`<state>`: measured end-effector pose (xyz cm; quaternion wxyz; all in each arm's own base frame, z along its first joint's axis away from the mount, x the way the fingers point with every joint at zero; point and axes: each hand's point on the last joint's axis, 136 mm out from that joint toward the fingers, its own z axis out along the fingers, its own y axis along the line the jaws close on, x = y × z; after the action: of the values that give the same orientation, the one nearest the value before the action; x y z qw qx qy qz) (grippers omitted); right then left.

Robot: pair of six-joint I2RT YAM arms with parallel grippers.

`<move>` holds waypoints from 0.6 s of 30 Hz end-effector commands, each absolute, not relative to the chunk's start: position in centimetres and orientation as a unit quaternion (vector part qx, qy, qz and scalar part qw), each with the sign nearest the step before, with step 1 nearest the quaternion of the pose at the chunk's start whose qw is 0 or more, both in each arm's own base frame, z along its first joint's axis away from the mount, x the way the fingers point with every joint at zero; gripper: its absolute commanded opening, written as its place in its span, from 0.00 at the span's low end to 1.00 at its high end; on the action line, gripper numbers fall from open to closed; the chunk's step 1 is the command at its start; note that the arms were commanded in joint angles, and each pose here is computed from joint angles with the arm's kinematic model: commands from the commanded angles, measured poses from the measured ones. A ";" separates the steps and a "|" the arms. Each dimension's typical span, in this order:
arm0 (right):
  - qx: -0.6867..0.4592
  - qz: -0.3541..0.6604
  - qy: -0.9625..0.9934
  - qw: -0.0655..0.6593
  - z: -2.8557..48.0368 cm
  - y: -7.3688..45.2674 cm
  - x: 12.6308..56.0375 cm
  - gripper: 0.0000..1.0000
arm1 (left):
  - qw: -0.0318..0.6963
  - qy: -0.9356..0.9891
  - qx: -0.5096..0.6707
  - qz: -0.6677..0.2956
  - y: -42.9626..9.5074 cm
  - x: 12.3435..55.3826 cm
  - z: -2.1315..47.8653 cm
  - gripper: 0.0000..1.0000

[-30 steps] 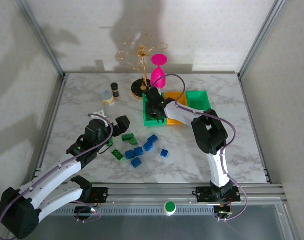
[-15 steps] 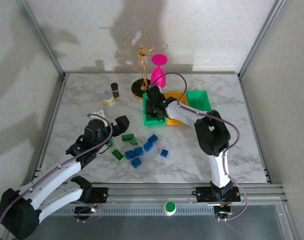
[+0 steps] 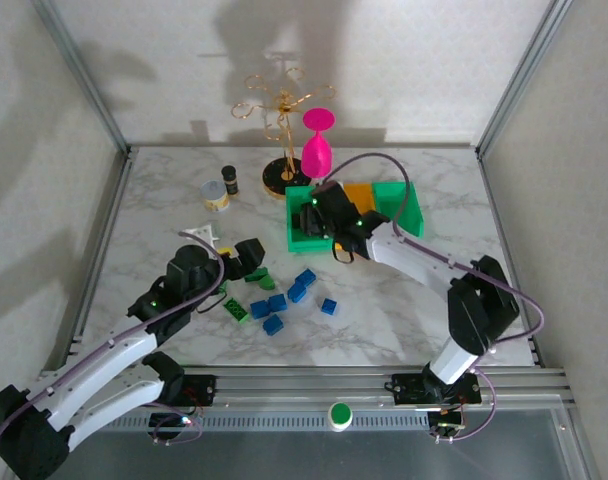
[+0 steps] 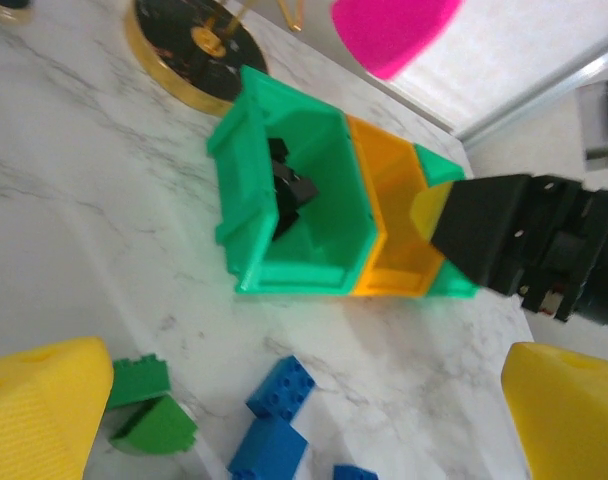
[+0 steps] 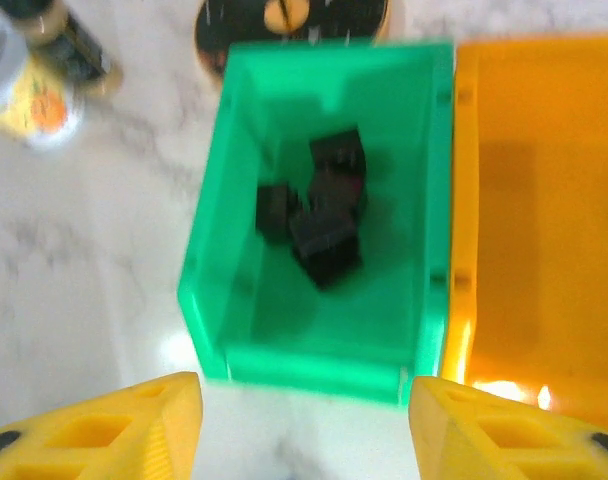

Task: Sort the legos into containers by color
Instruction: Pick up the lego from the bottom-center of the table.

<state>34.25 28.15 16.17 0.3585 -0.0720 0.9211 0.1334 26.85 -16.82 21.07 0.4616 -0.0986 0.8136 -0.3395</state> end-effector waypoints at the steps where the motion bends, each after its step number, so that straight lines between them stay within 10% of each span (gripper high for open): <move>1: -0.045 0.102 0.943 0.312 13.5 25.8 29.8 0.59 | 0.453 0.822 -0.090 -0.333 -17.1 25.6 20.0 1.00; 18: 0.029 0.099 0.970 0.222 5.3 25.0 19.6 0.68 | 0.405 0.841 -0.064 -0.353 -18.9 22.3 16.5 1.00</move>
<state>19.43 24.42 5.76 0.2141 -0.0020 0.9722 0.0945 22.66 -18.96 16.79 0.4099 -0.0589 0.8408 -0.3486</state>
